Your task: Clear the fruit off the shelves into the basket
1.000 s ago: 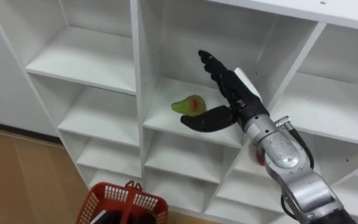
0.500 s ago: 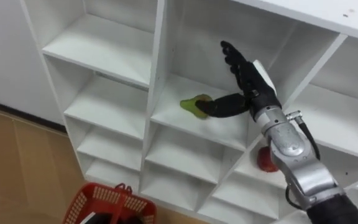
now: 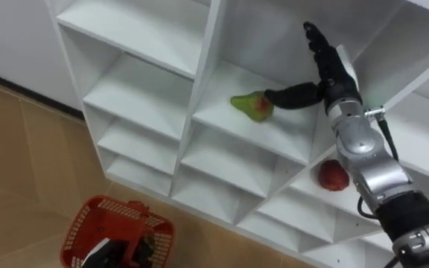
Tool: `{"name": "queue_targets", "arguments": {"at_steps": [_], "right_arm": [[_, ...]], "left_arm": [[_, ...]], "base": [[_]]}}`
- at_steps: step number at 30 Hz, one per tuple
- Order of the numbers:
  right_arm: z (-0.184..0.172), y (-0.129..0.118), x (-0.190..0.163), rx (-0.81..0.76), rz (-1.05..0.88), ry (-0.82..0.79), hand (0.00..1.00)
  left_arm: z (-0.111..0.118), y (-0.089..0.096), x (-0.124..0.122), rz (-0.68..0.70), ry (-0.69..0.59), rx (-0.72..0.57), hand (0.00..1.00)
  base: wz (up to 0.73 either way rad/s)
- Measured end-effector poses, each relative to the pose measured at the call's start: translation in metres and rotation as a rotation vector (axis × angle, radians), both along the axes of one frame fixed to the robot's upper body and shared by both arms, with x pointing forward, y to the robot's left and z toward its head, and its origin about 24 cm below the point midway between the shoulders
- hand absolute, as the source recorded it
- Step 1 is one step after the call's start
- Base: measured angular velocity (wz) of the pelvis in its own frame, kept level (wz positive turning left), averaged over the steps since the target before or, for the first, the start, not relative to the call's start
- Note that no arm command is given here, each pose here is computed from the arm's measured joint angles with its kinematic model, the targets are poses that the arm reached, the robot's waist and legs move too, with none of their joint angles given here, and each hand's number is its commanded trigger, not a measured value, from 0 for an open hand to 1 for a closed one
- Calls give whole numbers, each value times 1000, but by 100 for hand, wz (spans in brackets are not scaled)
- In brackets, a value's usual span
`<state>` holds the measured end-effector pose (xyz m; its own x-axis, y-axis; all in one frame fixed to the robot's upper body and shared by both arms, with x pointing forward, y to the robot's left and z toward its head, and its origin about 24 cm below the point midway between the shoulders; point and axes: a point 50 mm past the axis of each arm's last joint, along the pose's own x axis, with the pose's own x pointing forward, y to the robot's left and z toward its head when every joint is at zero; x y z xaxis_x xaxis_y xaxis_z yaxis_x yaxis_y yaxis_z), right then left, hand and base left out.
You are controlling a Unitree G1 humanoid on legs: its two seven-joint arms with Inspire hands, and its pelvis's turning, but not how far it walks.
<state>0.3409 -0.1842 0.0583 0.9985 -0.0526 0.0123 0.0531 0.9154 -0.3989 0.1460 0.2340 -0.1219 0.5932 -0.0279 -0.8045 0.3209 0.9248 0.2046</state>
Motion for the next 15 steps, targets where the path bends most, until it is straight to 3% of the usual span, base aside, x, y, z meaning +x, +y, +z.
{"name": "queue_targets", "arguments": {"at_steps": [10,15], "right_arm": [[-17,-15,3,-37,-78,88,0],[-24,-11,1,-49,-57,116,0]], "left_arm": [[0,-11,13,-33,-11,-12,100],[-1,-14,17,-30,-5,-25,100]], "base": [[0],[-4]]}}
